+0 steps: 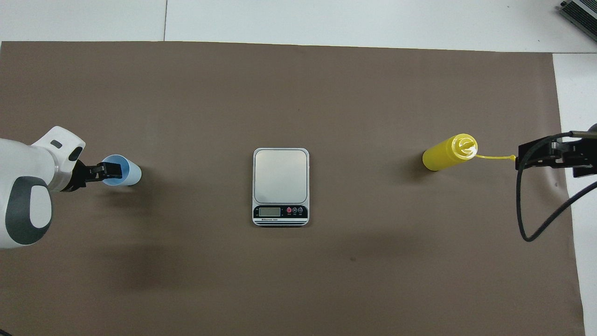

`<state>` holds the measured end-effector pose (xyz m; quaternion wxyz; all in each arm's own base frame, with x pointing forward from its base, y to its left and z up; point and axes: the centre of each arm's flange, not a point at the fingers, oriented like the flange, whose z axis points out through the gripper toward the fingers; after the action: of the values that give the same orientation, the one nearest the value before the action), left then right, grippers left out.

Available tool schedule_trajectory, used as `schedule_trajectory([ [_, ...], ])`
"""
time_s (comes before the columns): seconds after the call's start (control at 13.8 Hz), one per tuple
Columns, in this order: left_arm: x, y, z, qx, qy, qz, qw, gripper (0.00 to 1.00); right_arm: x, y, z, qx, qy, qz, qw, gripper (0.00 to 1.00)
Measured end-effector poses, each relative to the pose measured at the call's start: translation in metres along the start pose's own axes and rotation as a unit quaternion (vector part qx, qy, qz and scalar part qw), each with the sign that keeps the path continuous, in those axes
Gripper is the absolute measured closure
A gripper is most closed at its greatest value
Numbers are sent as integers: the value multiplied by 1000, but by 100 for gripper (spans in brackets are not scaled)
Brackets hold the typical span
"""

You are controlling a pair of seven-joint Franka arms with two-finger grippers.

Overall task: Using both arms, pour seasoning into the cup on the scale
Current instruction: 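Grasp the light-blue paper cup with the left gripper, then lift the cup and carry it onto the scale with the left gripper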

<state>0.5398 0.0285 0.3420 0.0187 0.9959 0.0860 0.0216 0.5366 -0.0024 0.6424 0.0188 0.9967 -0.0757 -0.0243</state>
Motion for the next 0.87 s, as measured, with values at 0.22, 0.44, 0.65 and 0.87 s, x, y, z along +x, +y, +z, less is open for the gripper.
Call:
schedule_trajectory([
  [0.22, 1, 2, 5, -1, 1, 2, 1000, 3, 0, 0, 0, 0, 0, 0, 1000, 0],
  [0.44, 1, 3, 5, -1, 0, 3, 1000, 26, 0, 0, 0, 0, 0, 0, 1000, 0],
  [0.65, 1, 4, 5, -1, 0, 4, 1000, 65, 0, 0, 0, 0, 0, 0, 1000, 0],
  [0.87, 8, 5, -6, -1, -9, 6, 1000, 97, 0, 0, 0, 0, 0, 0, 1000, 0],
])
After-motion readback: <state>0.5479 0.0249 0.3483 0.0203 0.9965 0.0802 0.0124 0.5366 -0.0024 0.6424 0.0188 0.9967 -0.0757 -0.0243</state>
